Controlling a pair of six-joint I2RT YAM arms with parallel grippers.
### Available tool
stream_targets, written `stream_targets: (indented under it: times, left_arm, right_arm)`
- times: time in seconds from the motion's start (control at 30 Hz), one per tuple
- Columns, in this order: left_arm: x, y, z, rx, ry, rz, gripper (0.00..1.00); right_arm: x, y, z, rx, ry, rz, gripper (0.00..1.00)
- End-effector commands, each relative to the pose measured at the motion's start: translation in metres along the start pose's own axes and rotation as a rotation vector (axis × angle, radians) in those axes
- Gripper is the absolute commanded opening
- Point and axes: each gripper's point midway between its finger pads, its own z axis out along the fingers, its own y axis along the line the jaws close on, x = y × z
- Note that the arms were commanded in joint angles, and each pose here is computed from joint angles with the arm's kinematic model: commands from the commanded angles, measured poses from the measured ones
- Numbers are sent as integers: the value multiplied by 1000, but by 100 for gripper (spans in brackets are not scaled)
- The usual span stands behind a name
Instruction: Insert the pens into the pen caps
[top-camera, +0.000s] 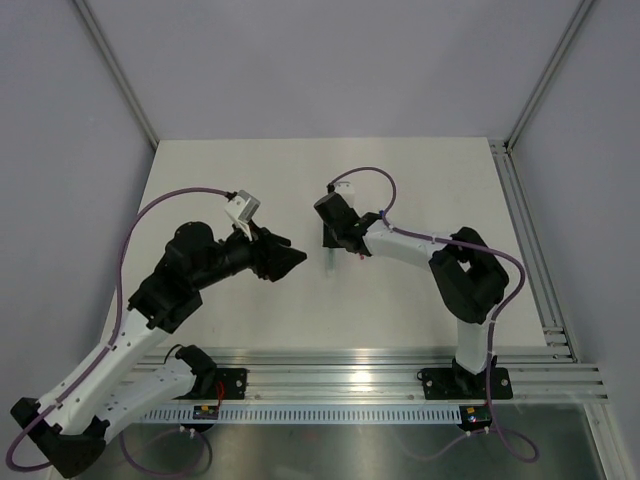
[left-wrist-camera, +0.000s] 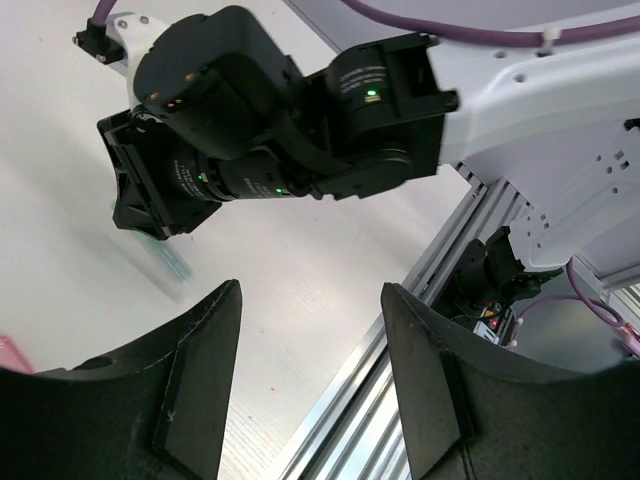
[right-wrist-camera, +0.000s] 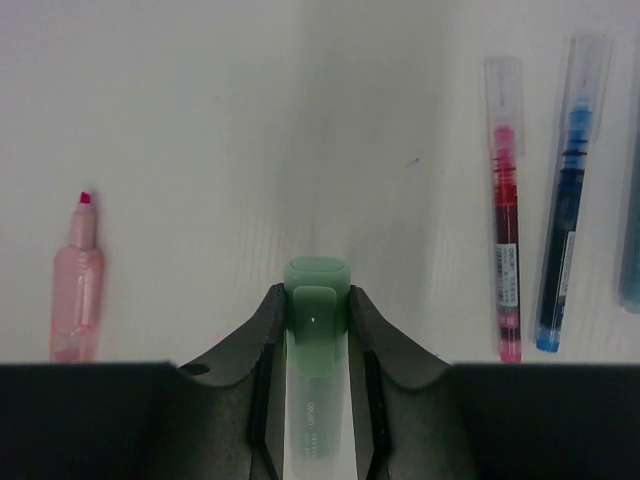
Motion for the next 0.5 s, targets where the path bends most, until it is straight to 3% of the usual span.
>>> stream_targets:
  times: [0.0,0.17,0.23,0.47]
  left_arm:
    - [-36,-5,-11,-21,-119,61,60]
    - [-41,-6,-17,-23,-142,63,61]
    - [-41,-7,-18,-21,-143,63,61]
    - [-42,-6,-19,-30,-150,63,64]
  right_arm:
    - [-24,-5,18,15,-10,-50,0]
    - [-18,-25,41,83,42,-67,0]
    - [-15,-31,48,120,49,-76,5]
    - [-23,-37,46,165,45,-60,46]
